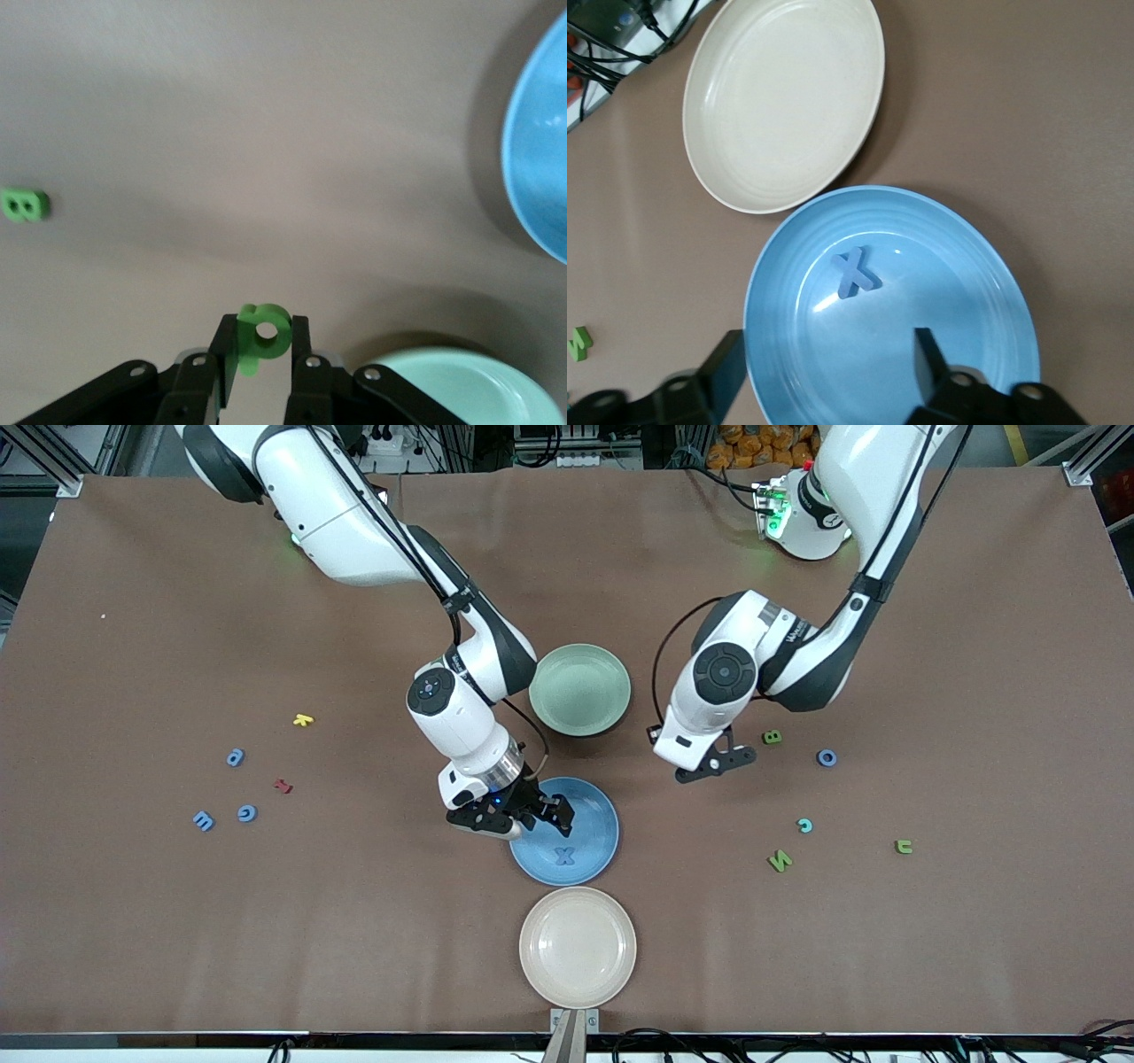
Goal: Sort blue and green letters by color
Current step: 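Place the green p on the green plate while the right gripper drops blue letter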
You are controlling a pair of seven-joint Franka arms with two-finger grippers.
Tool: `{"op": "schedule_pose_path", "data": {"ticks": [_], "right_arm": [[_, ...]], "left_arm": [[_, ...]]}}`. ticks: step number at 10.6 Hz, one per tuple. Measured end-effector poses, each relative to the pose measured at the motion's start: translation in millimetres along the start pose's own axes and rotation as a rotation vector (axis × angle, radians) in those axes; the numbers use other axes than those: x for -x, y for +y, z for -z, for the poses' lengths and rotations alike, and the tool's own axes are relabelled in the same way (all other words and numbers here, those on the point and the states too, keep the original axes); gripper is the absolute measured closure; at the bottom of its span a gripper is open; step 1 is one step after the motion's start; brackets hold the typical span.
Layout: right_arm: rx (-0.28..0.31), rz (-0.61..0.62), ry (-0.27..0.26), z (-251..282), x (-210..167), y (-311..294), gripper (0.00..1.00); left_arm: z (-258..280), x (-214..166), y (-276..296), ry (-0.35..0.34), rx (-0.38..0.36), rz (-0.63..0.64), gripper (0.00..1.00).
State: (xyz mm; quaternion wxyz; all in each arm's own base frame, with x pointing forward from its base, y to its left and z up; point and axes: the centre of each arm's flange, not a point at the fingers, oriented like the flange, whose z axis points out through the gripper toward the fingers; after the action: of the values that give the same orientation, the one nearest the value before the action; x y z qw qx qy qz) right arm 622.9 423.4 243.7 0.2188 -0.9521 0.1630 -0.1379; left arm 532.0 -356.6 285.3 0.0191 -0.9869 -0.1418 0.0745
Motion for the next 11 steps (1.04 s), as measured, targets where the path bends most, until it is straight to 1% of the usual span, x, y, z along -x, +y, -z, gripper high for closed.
{"op": "schedule_pose_path", "data": {"ticks": [1,2,3,4,5,6,9,10,11], "right_arm": [[0.018,-0.002,-0.017,0,-1,3,0.07],[0.043,-0.007,-0.037,4,-7,6,0.00],[0.056,-0.017,-0.038,10,-19,12,0.00],[0.067,-0.034,-0.028,17,-36,22,0.00],[0.079,-0.042,-0.016,23,-56,37,0.00],[0.100,-0.039,-0.017,26,-76,57,0.00],[0.181,-0.010,-0.040,39,-127,119,0.00],[0.206,0.016,-0.058,49,-143,136,0.00],[0.232,0.044,-0.096,62,-157,154,0.00]], "left_arm": [[2,15,12,-0.027,0.023,0.031,0.73],[5,33,27,-0.045,0.040,0.067,0.73],[8,53,41,-0.058,0.048,0.091,0.73],[8,73,54,-0.074,0.053,0.102,0.73],[7,91,65,-0.086,0.052,0.109,0.73],[1,113,77,-0.094,0.042,0.108,0.73],[-13,176,110,-0.095,0.025,0.147,0.73],[-16,184,113,-0.096,0.019,0.154,0.73],[-20,186,114,-0.100,0.013,0.153,0.73]]}}
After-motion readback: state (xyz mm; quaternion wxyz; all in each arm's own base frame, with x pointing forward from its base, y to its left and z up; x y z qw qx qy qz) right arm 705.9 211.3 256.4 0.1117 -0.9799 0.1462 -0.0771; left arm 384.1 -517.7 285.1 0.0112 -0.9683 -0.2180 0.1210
